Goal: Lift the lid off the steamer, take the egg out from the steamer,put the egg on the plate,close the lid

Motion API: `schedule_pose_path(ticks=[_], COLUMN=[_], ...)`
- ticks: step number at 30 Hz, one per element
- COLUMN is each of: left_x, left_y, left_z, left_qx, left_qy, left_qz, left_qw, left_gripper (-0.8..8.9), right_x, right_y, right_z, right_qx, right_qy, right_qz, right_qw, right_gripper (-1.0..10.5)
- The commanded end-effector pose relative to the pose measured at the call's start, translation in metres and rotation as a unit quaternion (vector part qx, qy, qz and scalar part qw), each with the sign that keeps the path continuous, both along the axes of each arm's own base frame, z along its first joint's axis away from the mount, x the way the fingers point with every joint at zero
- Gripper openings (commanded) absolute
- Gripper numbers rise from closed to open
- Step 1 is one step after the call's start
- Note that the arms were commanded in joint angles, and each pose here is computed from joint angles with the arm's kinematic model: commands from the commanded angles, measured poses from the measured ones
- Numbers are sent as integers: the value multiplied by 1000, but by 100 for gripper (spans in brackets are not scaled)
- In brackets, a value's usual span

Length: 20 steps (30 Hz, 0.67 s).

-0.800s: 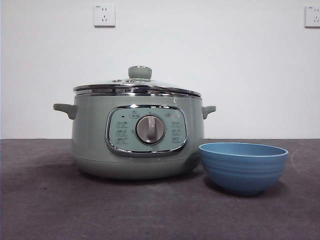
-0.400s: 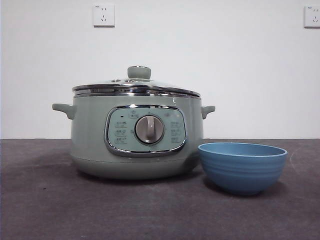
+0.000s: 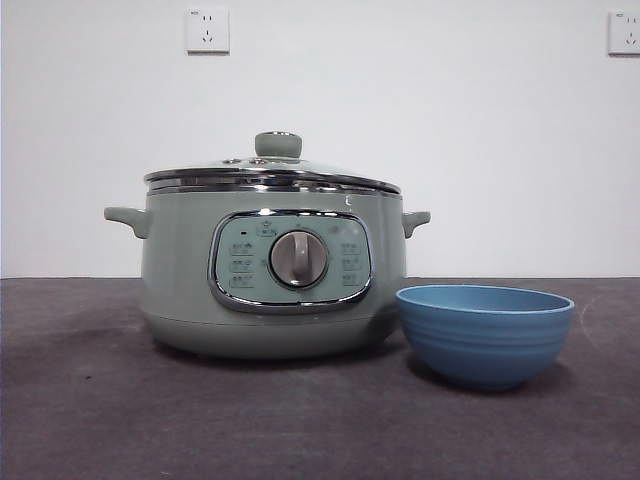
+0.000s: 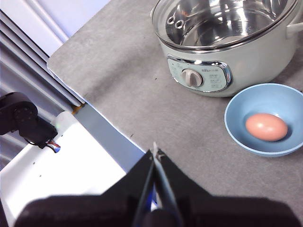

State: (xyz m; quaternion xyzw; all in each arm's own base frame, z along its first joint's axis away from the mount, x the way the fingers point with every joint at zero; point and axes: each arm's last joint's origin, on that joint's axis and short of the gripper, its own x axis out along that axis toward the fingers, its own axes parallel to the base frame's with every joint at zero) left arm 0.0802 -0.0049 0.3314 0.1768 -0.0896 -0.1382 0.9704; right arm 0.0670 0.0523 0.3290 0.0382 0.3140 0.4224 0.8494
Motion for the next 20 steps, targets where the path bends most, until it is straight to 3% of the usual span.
schedule_pose_path(ticks=[1,10,15,20], left_x=[5,12,15,15], left_y=[1,3,5,9], left_z=[-51,-150,-177,-183], left_qx=[-36,-95,-130,-167], left_qy=[48,133,168,190], left_qz=[4,42,69,136], left_qw=[998,986,975,958], left_gripper=[-4,-4,-4,-4], right_x=[0,0,0,0], right_y=[0,0,0,0], right_z=[-2,-2,-2,-2], right_qx=[1,1,1,1], right_qy=[4,4,4,4], right_qz=[0,0,0,0], right_qw=[1000,1000,1000,1000], right_gripper=[4,4,4,4])
